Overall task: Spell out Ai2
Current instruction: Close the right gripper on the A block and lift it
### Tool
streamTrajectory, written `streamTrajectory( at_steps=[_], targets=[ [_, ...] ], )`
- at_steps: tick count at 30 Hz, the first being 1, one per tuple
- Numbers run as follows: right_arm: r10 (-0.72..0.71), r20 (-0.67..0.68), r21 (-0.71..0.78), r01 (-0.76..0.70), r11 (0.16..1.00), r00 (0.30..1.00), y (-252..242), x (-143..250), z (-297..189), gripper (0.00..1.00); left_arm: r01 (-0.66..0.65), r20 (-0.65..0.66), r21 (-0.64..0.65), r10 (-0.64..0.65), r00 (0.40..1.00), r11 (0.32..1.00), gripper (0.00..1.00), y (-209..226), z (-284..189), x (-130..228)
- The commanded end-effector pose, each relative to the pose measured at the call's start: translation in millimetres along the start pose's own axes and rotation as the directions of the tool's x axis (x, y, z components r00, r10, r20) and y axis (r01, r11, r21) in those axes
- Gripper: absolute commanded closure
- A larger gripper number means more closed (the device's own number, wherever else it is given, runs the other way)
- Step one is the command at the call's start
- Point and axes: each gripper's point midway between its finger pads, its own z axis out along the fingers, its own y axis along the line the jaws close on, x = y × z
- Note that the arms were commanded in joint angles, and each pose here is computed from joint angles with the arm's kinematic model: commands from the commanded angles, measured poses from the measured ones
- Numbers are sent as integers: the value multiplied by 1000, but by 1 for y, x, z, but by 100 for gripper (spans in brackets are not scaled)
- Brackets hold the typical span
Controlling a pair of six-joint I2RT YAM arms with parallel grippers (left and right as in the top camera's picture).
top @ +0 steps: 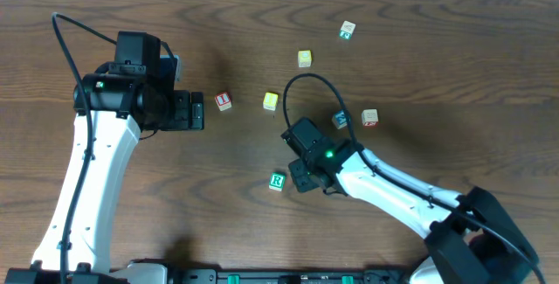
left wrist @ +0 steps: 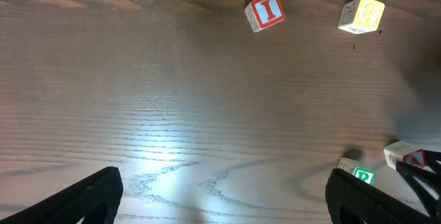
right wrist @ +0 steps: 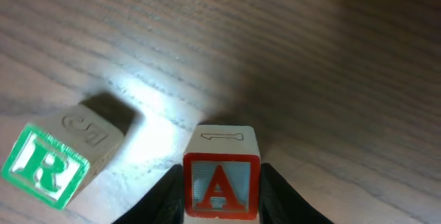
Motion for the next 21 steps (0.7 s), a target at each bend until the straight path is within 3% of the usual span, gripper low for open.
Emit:
streamTrajectory(
  at_steps=[1,9,21],
  targets=[
    [39,6,12,-39,999,999,-8,-3,1,71,5,1,0,-5,1000,1000,5,0,1,0],
    [98,79,-32,-96,995,992,-7,-28,-2,69,5,2,0,-5,1000,1000,5,0,1,0],
    [138,137,-30,-135,990,981,-5,-91,-11,75,4,21,2,-4,1000,1000,5,0,0,-5]
  ],
)
